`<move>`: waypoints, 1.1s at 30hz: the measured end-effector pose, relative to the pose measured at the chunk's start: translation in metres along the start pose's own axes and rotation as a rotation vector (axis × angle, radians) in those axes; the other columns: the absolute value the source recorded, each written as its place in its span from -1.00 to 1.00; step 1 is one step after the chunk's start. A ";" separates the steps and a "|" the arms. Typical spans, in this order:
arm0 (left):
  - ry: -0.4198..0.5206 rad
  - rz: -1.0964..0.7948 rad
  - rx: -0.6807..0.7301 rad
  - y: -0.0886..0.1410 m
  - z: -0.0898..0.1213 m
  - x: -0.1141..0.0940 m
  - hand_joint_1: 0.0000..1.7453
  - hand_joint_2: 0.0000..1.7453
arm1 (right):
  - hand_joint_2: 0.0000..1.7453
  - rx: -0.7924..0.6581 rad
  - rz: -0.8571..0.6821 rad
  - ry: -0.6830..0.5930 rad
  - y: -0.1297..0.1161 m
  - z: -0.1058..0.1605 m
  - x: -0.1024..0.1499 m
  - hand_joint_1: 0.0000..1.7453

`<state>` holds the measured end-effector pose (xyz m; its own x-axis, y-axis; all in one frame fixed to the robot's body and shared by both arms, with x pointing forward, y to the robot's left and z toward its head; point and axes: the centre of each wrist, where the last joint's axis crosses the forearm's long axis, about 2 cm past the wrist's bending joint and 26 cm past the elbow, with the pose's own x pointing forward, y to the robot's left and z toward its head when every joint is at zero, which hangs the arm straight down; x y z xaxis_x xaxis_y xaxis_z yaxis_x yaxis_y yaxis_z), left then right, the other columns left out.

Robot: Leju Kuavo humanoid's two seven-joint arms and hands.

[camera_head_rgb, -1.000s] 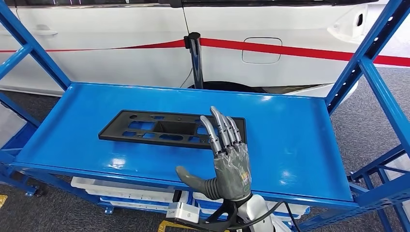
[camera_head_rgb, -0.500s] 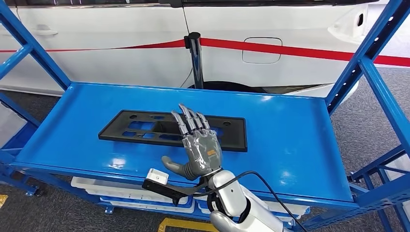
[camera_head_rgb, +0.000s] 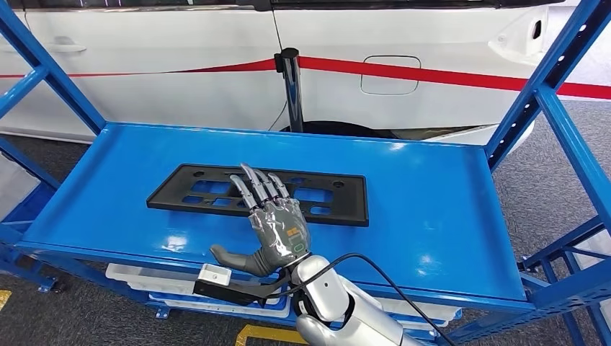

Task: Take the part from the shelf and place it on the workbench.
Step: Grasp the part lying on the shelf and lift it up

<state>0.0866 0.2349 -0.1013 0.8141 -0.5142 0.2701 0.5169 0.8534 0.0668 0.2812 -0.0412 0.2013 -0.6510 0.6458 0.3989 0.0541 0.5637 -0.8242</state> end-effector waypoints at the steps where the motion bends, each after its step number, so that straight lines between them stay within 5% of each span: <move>1: 0.000 0.000 0.000 0.000 0.000 0.000 -1.00 -1.00 | -1.00 0.002 0.001 0.002 0.001 0.000 0.000 -1.00; 9: -0.002 0.001 0.000 -0.001 0.000 0.000 -1.00 -1.00 | -1.00 -0.042 0.067 0.059 0.012 0.003 -0.008 -1.00; 13: 0.000 0.000 -0.001 -0.001 0.000 0.000 -1.00 -1.00 | 1.00 -0.035 0.104 0.095 0.018 0.005 -0.017 -1.00; 33: 0.002 -0.017 -0.001 0.000 0.000 0.003 -1.00 -1.00 | 1.00 -0.017 0.130 0.184 0.016 -0.004 -0.043 -1.00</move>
<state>0.0885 0.2333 -0.1007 0.8055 -0.5292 0.2668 0.5312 0.8443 0.0708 0.3131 -0.0581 0.1720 -0.4885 0.7960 0.3575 0.1424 0.4769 -0.8673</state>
